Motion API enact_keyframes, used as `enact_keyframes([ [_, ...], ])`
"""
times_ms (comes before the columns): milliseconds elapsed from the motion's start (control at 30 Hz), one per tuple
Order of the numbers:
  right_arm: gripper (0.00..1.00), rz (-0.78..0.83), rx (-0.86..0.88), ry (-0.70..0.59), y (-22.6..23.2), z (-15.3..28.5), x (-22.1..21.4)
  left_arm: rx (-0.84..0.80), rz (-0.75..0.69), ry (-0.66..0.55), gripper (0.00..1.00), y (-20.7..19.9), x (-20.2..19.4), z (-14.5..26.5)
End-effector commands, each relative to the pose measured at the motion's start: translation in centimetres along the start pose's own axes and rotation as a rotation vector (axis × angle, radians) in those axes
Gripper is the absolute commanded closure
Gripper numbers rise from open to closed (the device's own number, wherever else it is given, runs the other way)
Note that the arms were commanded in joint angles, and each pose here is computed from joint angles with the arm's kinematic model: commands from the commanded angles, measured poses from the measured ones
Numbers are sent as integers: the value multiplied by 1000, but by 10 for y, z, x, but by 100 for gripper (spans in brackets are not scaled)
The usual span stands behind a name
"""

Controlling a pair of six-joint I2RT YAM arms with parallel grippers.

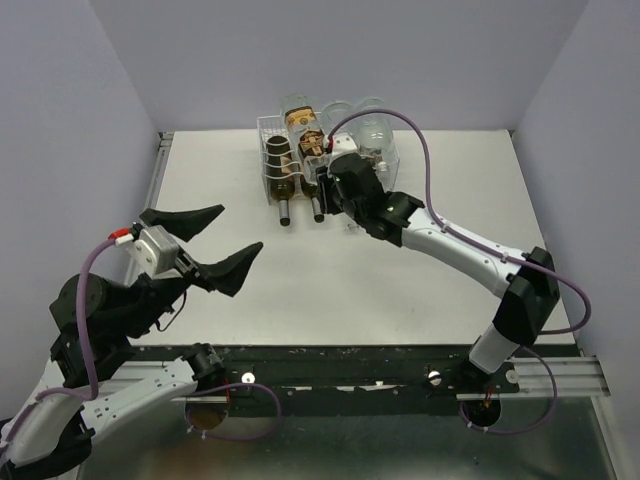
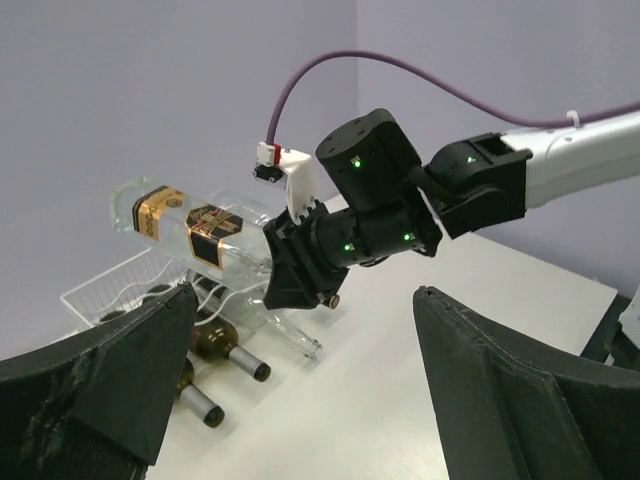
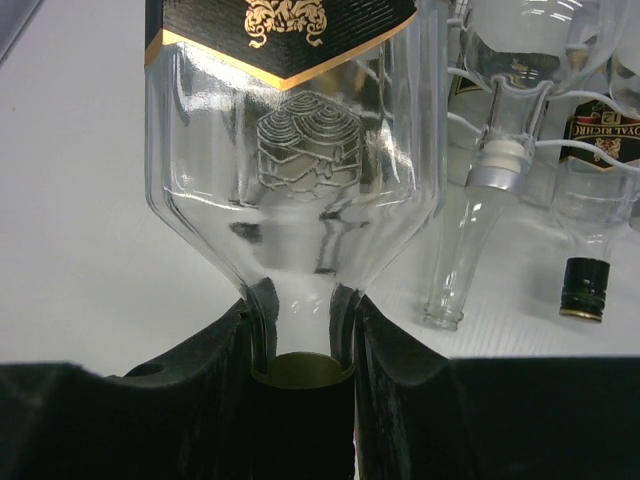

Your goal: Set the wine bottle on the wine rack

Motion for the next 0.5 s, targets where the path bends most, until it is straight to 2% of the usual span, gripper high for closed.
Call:
enact_keyframes([
  [0, 100, -159, 34, -322, 28, -11, 70, 129, 159, 158, 1, 5, -10, -1],
  [233, 100, -218, 15, -270, 23, -52, 62, 177, 230, 197, 1, 1, -25, -6],
  [333, 100, -234, -8, -253, 19, -66, 54, 282, 281, 293, 1, 2, -41, -9],
  [467, 100, -260, -12, -219, 13, -84, 44, 359, 273, 443, 1, 2, -62, -18],
])
Point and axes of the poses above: each gripper's point midway between its finger pads, its own z axis back along the fingers, its own y axis along the line the jaws close on, x = y × z, the point moved 8 cm from there along z, back along the fingers, and after that the axes turned 14 degrees about -z, right-handed, at the moved point
